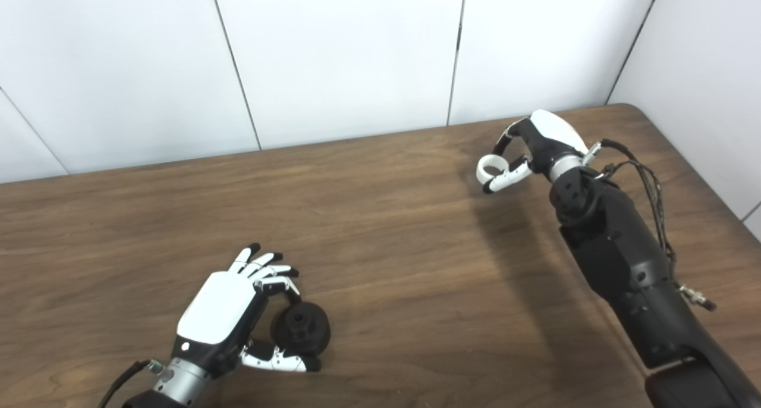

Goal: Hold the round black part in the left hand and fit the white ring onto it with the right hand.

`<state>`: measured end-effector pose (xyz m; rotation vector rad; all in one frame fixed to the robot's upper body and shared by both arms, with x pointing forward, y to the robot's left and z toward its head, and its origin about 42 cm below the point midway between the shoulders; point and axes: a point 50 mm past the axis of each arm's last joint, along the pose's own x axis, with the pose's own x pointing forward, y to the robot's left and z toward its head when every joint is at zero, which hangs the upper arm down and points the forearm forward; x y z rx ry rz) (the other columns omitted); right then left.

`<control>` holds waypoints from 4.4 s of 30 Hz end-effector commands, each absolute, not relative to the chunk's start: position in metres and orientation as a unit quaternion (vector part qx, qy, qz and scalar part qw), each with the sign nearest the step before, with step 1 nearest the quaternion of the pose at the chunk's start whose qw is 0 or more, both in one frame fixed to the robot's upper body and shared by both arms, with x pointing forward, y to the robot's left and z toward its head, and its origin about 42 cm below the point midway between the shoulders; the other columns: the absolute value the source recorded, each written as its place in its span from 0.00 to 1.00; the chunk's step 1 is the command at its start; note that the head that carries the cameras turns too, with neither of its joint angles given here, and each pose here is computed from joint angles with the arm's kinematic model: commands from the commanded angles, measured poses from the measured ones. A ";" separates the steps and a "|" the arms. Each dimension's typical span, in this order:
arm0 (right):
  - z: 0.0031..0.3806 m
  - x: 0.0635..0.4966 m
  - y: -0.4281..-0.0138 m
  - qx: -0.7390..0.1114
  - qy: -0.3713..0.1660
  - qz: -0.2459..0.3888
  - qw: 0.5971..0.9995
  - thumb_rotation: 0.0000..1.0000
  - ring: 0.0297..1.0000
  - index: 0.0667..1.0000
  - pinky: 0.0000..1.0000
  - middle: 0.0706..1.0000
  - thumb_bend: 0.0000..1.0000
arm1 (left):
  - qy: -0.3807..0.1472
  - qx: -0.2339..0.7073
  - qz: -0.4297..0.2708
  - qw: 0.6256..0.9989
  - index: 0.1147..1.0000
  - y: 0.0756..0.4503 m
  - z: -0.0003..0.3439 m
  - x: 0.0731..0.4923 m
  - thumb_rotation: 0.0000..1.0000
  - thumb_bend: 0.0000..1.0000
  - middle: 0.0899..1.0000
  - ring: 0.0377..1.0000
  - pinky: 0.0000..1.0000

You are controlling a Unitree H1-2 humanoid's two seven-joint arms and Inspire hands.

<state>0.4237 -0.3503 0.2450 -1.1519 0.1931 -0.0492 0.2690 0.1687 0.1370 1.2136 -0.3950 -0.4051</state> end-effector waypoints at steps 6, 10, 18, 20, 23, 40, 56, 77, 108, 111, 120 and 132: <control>0.278 0.413 -0.316 -0.569 0.024 -0.001 0.822 0.13 0.98 0.45 1.00 0.84 0.52 | -0.184 0.574 -0.187 0.776 0.42 0.165 0.136 0.269 0.06 0.52 0.76 0.90 1.00; 0.284 0.401 -0.295 -0.563 0.000 0.024 0.826 0.13 0.99 0.45 1.00 0.83 0.52 | -0.183 0.572 -0.187 0.777 0.42 0.164 0.136 0.268 0.06 0.52 0.76 0.90 1.00; 0.301 0.375 -0.251 -0.568 -0.037 0.083 0.818 0.13 1.00 0.45 1.00 0.83 0.52 | -0.185 0.572 -0.186 0.777 0.42 0.161 0.136 0.267 0.06 0.52 0.76 0.89 1.00; 0.305 0.368 -0.241 -0.567 -0.047 0.101 0.816 0.13 1.00 0.45 1.00 0.84 0.52 | -0.186 0.572 -0.186 0.777 0.42 0.161 0.136 0.267 0.06 0.52 0.76 0.89 1.00; 0.310 0.357 -0.227 -0.565 -0.063 0.127 0.813 0.13 1.00 0.45 1.00 0.83 0.52 | -0.181 0.573 -0.187 0.777 0.42 0.159 0.136 0.267 0.06 0.52 0.76 0.89 1.00; 0.304 0.314 -0.195 -0.541 -0.086 0.203 0.812 0.13 0.98 0.45 1.00 0.85 0.52 | -0.177 0.571 -0.186 0.780 0.42 0.152 0.138 0.265 0.06 0.52 0.77 0.90 1.00; 0.279 0.291 -0.163 -0.514 -0.085 0.256 0.814 0.13 0.99 0.45 1.00 0.86 0.52 | -0.179 0.571 -0.183 0.780 0.42 0.150 0.140 0.267 0.06 0.52 0.77 0.90 1.00; 0.253 0.293 -0.151 -0.502 -0.087 0.251 0.823 0.13 1.00 0.45 1.00 0.87 0.52 | -0.179 0.568 -0.182 0.782 0.42 0.147 0.135 0.265 0.06 0.52 0.77 0.90 1.00; 0.249 0.288 -0.143 -0.493 -0.087 0.266 0.824 0.13 1.00 0.45 1.00 0.86 0.52 | -0.175 0.569 -0.180 0.783 0.42 0.142 0.132 0.266 0.06 0.52 0.77 0.90 1.00; 0.249 0.288 -0.142 -0.496 -0.085 0.267 0.822 0.13 1.00 0.45 1.00 0.86 0.52 | -0.175 0.571 -0.179 0.782 0.42 0.142 0.132 0.266 0.06 0.52 0.77 0.90 1.00; 0.246 0.289 -0.140 -0.497 -0.078 0.272 0.820 0.13 1.00 0.45 1.00 0.86 0.52 | -0.178 0.569 -0.177 0.783 0.42 0.141 0.133 0.266 0.06 0.52 0.77 0.90 1.00; 0.239 0.289 -0.143 -0.498 -0.067 0.275 0.819 0.13 1.00 0.45 1.00 0.86 0.52 | -0.180 0.568 -0.176 0.784 0.42 0.140 0.135 0.266 0.06 0.52 0.77 0.90 1.00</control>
